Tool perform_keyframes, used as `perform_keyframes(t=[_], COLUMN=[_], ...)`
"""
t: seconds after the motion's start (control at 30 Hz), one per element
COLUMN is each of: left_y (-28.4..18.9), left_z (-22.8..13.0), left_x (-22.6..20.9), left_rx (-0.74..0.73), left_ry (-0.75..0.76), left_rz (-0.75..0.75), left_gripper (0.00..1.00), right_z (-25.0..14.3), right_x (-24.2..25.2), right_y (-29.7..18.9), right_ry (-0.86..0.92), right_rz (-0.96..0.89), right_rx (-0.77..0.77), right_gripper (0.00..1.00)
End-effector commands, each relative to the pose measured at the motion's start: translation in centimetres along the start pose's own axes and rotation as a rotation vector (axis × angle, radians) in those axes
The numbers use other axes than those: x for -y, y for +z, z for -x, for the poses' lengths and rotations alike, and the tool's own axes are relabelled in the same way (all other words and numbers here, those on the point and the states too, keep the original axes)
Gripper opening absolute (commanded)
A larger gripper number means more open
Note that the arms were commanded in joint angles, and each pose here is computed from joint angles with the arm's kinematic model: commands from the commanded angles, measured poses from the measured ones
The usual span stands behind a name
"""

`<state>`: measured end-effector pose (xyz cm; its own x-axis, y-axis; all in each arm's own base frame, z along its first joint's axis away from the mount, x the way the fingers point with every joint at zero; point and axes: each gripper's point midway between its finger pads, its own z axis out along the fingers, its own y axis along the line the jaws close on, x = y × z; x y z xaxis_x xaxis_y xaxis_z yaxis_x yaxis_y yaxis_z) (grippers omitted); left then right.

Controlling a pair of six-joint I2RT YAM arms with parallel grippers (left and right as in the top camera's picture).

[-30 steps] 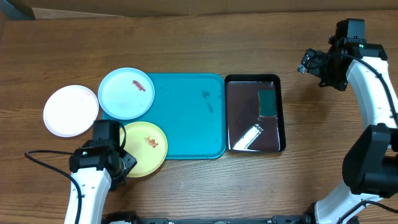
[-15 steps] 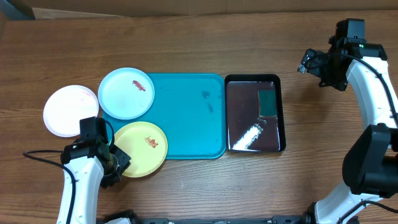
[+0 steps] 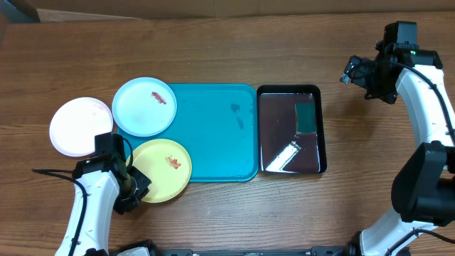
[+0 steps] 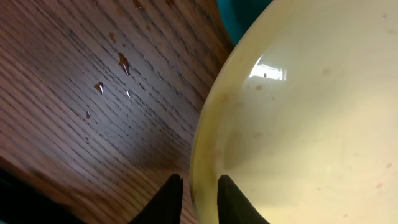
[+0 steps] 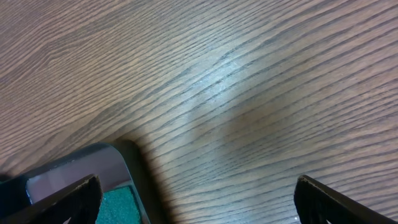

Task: Clean dirty plates on tray and stack at the side
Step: 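Slide the yellow plate to the center of the teal tray with the left gripper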

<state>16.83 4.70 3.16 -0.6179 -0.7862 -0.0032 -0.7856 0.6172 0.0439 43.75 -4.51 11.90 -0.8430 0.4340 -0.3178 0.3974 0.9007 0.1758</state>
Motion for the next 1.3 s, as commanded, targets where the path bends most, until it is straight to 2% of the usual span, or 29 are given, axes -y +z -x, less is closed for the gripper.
perform_keyframes(t=[0.0,0.4,0.77,0.83,0.87,1.0,1.13,1.27], left_y=[0.2,0.3,0.9,0.9,0.9,0.9,0.6,-0.5], left_z=[-0.2,-0.3,-0.6,-0.6,-0.6,-0.8,-1.0,-1.8], left_x=[-0.1,-0.2,-0.3,-0.3,-0.3,-0.1,0.8,3.3], left_rx=[-0.012,-0.018,-0.021,-0.023,-0.023,-0.031,-0.051,-0.100], left_ry=[0.014,0.041,0.040,0.040,0.040,0.043,0.105,0.224], left_rz=[0.000,0.005,0.002,0.003,0.002,-0.009,-0.058,-0.201], left_gripper=[0.21,0.14,0.16,0.11,0.04,0.04,0.04,0.04], right_z=[0.4,0.4,0.4,0.4,0.4,0.4,0.4,0.4], right_x=[-0.3,-0.3,-0.3,-0.3,-0.3,-0.3,-0.3,-0.3], right_y=[-0.4,-0.4,-0.4,-0.4,-0.4,-0.4,-0.4,-0.4], right_ry=[0.002,0.002,0.002,0.002,0.002,0.002,0.002,0.002], right_rz=[0.012,0.012,0.012,0.012,0.012,0.012,0.012,0.012], right_rx=[0.017,0.017,0.017,0.017,0.017,0.017,0.017,0.017], right_gripper=[1.00,1.00,1.00,1.00,1.00,1.00,1.00,1.00])
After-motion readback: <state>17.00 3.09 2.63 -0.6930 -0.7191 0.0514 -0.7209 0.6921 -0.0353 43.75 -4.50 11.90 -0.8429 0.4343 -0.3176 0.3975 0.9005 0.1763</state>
